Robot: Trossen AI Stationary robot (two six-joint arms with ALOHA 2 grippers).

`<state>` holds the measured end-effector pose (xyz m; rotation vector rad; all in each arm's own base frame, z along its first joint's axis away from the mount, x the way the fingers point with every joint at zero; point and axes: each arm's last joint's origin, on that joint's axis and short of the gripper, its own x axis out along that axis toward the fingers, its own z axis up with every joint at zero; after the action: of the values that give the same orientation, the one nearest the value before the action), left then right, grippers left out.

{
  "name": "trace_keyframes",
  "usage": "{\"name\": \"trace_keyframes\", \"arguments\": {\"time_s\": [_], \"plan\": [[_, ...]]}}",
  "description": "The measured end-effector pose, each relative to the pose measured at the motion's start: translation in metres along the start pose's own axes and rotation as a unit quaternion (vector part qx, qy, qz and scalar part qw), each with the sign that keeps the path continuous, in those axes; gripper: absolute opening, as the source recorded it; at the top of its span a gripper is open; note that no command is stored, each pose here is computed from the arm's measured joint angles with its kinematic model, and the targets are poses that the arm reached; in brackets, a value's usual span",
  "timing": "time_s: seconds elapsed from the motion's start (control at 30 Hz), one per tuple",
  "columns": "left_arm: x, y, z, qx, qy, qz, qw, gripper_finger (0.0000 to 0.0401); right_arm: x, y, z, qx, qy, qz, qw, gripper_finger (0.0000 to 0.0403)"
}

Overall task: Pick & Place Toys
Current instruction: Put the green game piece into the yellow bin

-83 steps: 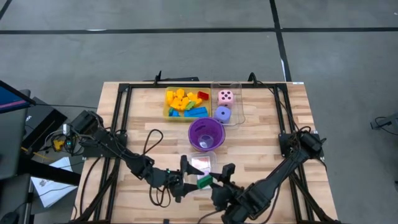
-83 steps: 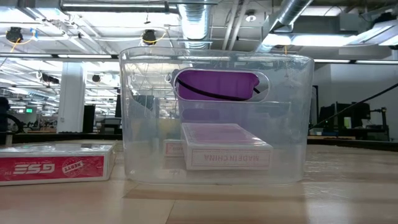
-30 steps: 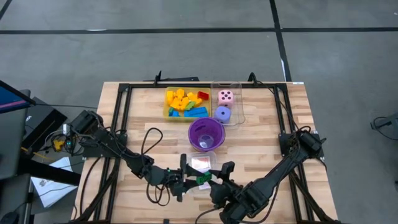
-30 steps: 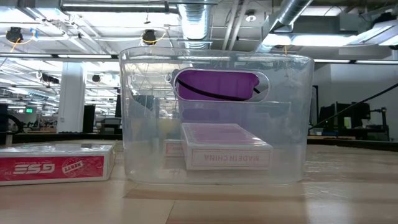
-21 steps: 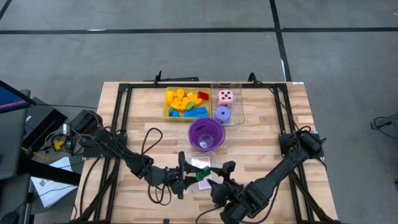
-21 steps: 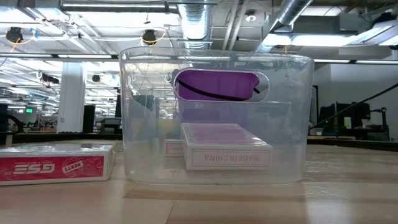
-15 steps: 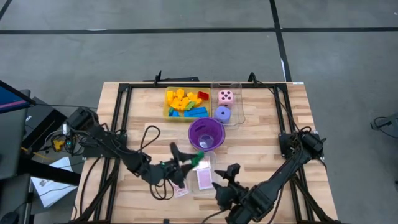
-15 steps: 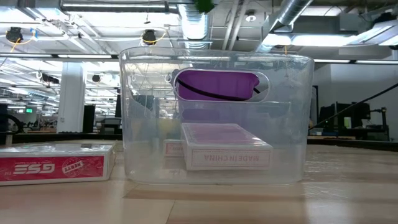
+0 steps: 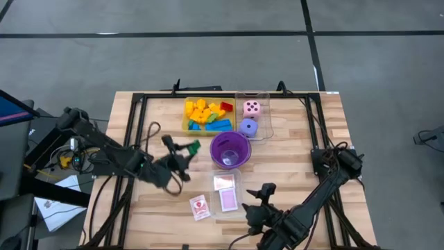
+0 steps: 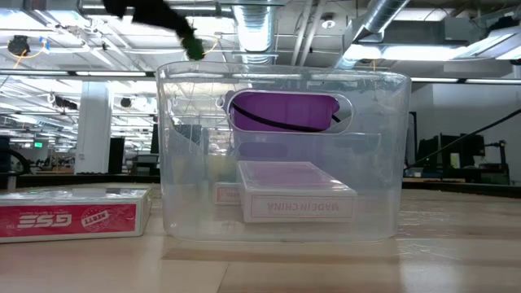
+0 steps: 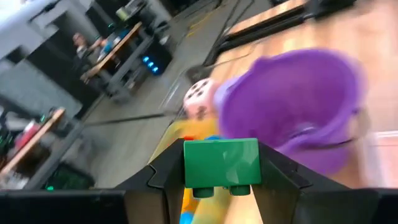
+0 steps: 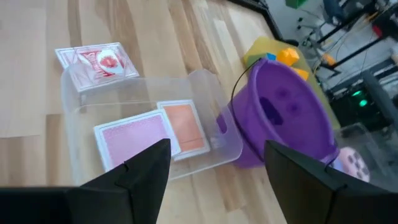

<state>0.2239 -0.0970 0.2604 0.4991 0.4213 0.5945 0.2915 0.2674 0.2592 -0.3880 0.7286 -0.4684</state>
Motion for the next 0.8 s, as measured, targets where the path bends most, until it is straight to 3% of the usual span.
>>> {"name": "trace_keyframes", "arguments": {"time_s": [0.2,0.53,0.8], "plan": [[0.021,0.037,-0.048,-0.063,0.028,0.037,0.997,0.014,-0.008,0.003,-0.006,0.039,0.01,0.012,0.999,0.025],[0.066,0.087,-0.107,-0.184,-0.045,0.018,0.982,0.014,-0.018,0.008,-0.012,0.11,0.009,0.024,0.994,0.025],[0.103,0.111,-0.136,-0.239,-0.037,-0.002,0.97,0.014,-0.026,0.012,-0.016,0.163,0.014,0.038,0.986,0.025]]}}
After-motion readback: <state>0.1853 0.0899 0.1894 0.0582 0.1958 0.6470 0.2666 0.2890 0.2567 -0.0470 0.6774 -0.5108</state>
